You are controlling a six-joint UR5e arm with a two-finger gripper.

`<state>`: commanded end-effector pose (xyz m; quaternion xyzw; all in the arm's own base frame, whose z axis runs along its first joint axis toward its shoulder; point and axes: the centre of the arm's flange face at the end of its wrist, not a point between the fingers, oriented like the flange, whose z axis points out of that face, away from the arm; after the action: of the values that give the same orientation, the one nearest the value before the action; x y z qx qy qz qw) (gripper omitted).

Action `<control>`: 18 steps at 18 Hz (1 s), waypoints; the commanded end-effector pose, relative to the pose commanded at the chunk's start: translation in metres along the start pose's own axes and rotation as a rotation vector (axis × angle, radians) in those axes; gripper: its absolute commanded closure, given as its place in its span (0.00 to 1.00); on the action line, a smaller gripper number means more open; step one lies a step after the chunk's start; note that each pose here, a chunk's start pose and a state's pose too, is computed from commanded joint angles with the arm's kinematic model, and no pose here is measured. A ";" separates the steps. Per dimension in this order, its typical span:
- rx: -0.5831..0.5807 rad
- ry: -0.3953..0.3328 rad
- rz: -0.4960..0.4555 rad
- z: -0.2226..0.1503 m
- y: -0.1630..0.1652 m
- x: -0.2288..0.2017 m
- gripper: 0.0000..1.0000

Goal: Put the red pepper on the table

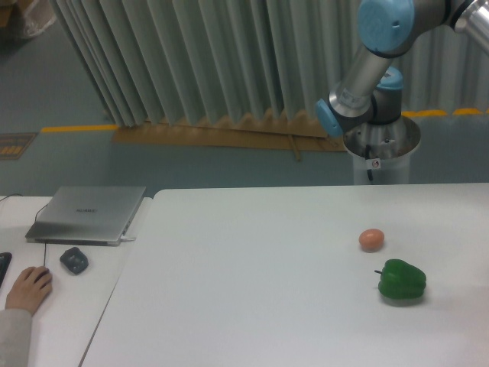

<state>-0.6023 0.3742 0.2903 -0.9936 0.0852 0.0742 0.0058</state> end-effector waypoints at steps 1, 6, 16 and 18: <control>-0.001 -0.002 -0.002 -0.001 0.000 0.000 0.52; 0.002 0.025 -0.004 -0.009 0.002 0.000 0.52; 0.122 0.127 -0.063 -0.046 0.023 0.007 0.52; 0.120 0.133 -0.064 -0.051 0.024 0.007 0.52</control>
<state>-0.5922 0.3484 0.3394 -0.9964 0.0577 0.0025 0.0618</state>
